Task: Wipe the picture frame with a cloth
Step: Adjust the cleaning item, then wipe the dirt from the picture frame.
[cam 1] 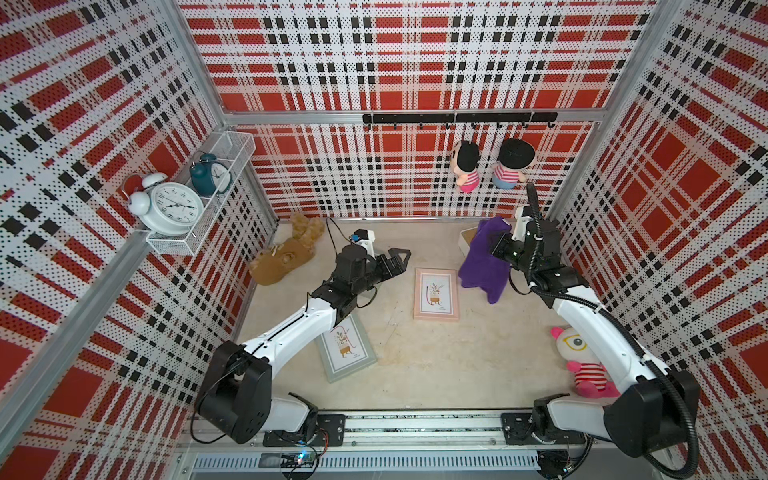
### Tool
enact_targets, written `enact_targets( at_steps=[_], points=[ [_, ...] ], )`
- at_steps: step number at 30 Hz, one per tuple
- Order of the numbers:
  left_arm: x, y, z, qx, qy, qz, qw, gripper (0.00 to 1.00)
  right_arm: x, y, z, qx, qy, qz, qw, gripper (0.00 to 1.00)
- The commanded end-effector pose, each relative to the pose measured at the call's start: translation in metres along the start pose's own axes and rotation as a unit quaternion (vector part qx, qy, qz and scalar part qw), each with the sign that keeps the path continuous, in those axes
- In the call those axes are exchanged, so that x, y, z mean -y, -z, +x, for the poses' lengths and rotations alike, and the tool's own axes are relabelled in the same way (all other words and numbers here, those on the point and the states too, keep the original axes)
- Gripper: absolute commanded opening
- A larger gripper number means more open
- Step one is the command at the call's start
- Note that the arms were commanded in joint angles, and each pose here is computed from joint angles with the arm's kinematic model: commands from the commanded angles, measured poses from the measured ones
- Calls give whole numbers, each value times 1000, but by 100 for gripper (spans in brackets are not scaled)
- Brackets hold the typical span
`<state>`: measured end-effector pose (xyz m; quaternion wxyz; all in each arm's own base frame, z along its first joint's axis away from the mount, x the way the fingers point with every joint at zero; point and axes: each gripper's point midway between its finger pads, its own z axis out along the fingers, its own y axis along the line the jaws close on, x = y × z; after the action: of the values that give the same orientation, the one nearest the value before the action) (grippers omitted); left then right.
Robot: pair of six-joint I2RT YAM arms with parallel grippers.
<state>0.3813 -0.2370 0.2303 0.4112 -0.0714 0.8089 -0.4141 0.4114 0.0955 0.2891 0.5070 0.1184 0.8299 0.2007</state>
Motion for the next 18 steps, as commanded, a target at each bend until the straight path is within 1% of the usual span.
enact_targets(
  at_steps=[1,4,8,10,13,16,18],
  points=[
    [-16,-11,10,-8,0,-15,1000,98,50,3,18,-36,92,128,987,0],
    [-28,-25,29,-34,4,-30,999,100,59,-14,42,-65,123,152,979,0],
    [-39,-47,59,-69,2,-47,996,94,61,-47,102,-131,175,158,963,0],
    [-47,-56,73,-88,6,-57,994,88,52,-61,129,-166,179,130,961,0],
    [-54,-69,94,-115,11,-65,991,77,23,-76,161,-204,174,55,962,0],
    [-61,-77,108,-129,9,-76,989,65,-1,-84,181,-228,174,6,958,0],
    [-67,-81,117,-138,12,-84,987,57,-8,-88,193,-245,171,-9,954,0]
  ],
)
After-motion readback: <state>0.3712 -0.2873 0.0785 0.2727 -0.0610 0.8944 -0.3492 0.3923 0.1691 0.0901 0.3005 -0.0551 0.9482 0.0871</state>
